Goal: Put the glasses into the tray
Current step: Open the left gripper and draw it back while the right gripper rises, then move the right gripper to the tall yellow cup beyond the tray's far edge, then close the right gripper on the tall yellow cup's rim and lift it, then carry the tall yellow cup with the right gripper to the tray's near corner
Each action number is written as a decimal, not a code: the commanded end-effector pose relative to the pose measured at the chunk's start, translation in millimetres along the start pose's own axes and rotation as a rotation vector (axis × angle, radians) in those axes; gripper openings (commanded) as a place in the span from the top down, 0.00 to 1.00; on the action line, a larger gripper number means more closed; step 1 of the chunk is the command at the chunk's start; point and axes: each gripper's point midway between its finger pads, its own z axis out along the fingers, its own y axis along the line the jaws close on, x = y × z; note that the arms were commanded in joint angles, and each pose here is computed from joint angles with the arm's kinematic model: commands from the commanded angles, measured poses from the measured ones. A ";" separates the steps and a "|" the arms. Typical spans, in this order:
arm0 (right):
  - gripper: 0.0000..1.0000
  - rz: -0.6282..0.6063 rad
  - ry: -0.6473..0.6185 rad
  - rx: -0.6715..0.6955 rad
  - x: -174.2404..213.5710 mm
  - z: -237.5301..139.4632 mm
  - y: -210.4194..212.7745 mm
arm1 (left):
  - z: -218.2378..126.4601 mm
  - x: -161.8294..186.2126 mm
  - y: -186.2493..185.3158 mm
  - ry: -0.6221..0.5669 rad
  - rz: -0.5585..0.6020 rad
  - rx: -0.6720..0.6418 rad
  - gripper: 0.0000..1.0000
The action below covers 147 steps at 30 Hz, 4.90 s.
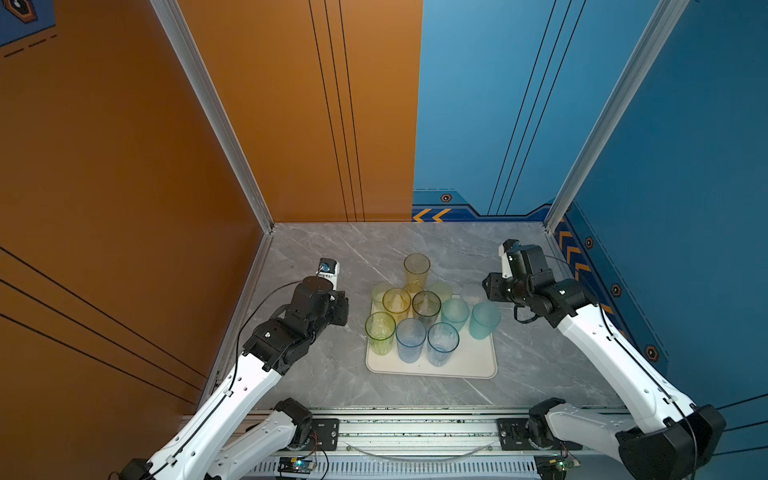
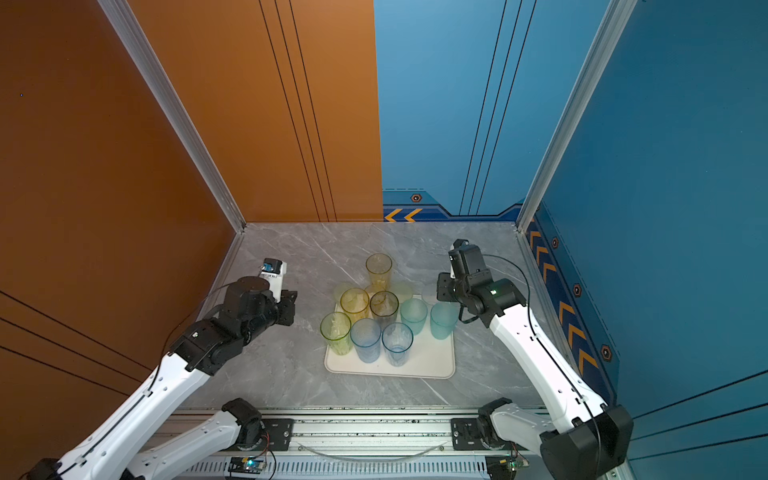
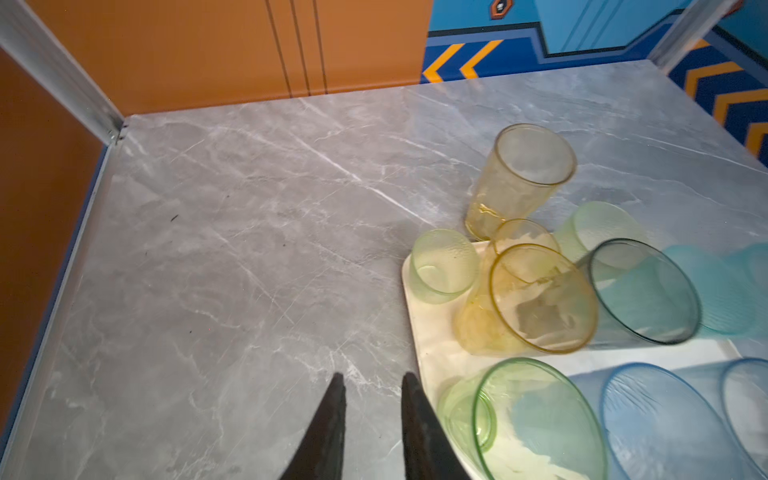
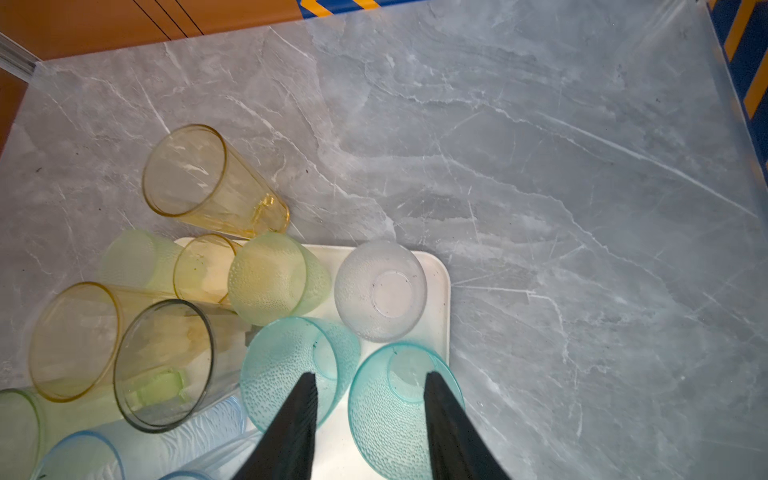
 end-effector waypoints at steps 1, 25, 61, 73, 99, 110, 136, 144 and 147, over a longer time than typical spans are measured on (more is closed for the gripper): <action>0.58 -0.064 0.007 -0.030 -10.1 -6.4 14.5 | 14.8 3.8 6.9 -0.003 -0.077 -0.024 0.76; 0.59 -0.254 0.181 -0.062 -45.8 65.9 76.3 | 36.0 26.3 10.9 0.032 -0.142 0.012 0.73; 0.71 -0.310 0.358 -0.056 -29.0 165.3 119.1 | 37.3 38.6 26.5 0.041 -0.197 0.018 0.72; 0.78 -0.294 0.373 -0.058 -27.8 181.7 121.6 | 38.6 41.2 29.6 0.046 -0.204 0.017 0.72; 1.00 -0.279 0.226 -0.008 -54.7 171.7 116.3 | 39.3 44.7 30.7 0.057 -0.212 0.026 0.71; 1.00 -0.164 -0.027 -0.055 -93.6 106.3 94.9 | 42.6 46.2 27.8 0.074 -0.208 0.037 0.72; 1.00 -0.102 -0.119 0.086 12.3 -133.5 -31.1 | 27.3 21.5 38.0 0.044 -0.175 -0.025 0.72; 1.00 -0.182 0.145 0.126 69.5 -110.2 -37.7 | 26.0 17.9 39.3 0.042 -0.178 -0.033 0.72; 1.00 -0.189 0.209 0.110 83.9 -96.1 -33.1 | 26.6 17.5 39.2 0.044 -0.181 -0.034 0.72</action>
